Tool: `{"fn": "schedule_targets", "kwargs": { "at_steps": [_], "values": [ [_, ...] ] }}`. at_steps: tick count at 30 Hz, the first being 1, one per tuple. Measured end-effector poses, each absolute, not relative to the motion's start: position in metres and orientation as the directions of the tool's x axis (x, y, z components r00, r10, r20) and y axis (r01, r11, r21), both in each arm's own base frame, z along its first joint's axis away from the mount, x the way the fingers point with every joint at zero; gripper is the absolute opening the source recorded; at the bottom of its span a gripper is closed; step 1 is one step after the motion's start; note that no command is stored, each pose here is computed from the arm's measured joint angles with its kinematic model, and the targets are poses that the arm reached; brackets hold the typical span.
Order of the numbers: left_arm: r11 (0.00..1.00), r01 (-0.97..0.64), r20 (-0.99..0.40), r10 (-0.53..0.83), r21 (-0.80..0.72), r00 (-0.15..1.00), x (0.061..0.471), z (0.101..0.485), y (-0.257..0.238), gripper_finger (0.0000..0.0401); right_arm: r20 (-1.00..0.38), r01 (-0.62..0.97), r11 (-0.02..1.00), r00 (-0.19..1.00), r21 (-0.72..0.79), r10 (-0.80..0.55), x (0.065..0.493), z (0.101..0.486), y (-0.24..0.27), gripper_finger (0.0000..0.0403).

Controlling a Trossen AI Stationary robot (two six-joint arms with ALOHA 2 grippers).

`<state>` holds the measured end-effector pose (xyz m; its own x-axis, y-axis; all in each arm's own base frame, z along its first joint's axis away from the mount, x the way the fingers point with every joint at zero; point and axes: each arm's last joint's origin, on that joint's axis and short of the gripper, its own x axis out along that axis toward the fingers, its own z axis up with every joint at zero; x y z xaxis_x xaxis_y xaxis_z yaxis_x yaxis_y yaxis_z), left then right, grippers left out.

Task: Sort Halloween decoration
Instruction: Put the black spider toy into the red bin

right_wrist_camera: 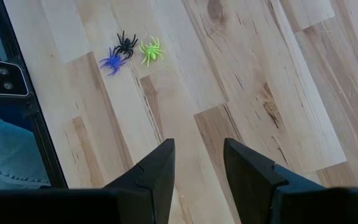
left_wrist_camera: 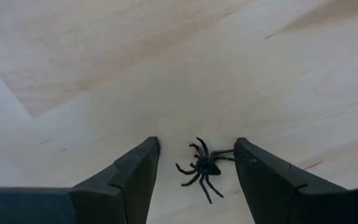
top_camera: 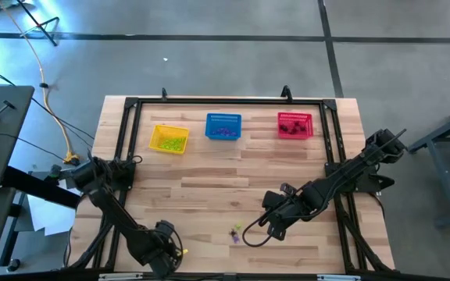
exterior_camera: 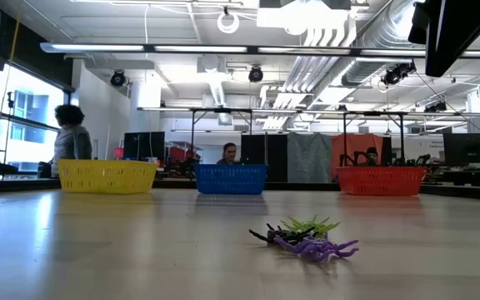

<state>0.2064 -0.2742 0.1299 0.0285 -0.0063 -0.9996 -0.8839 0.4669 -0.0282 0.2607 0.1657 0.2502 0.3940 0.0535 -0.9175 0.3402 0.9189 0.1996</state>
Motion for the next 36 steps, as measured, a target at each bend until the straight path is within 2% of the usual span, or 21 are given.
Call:
{"fn": "schedule_targets", "kwargs": {
  "at_steps": [8, 11, 14, 20, 22, 36],
  "values": [
    [0.464, -0.886, -1.0, 0.021, 0.012, -0.002, 0.2067, 0.1222, -0.2732, 0.0199, -0.917, 0.34, 0.919, 0.394, 0.2, 0.054, 0.2607, 0.2502, 0.1657, 0.0133],
    [0.462, -0.887, -1.0, 0.018, 0.018, -0.011, 0.2068, 0.1228, -0.2725, 0.0186, -0.917, 0.34, 0.919, 0.394, 0.2, 0.054, 0.2607, 0.2502, 0.1657, 0.0133],
    [0.462, -0.886, -1.0, 0.014, 0.031, -0.027, 0.2059, 0.1226, -0.2721, 0.0149, -0.917, 0.34, 0.919, 0.394, 0.2, 0.054, 0.2607, 0.2502, 0.1658, 0.0133],
    [0.484, -0.875, -0.999, 0.004, 0.03, -0.032, 0.2062, 0.1233, -0.2731, 0.0031, -0.917, 0.34, 0.919, 0.394, 0.2, 0.054, 0.2607, 0.2502, 0.1658, 0.0133],
    [0.496, -0.868, -0.999, 0.005, 0.033, -0.035, 0.2065, 0.1241, -0.2737, 0.0009, -0.918, 0.34, 0.919, 0.394, 0.2, 0.053, 0.2607, 0.2502, 0.1657, 0.0133],
    [0.502, -0.865, -1.0, 0.008, 0.011, -0.009, 0.2074, 0.1285, -0.2742, 0.0001, -0.918, 0.34, 0.919, 0.394, 0.2, 0.054, 0.2607, 0.2502, 0.1658, 0.0133]
  ]
}}
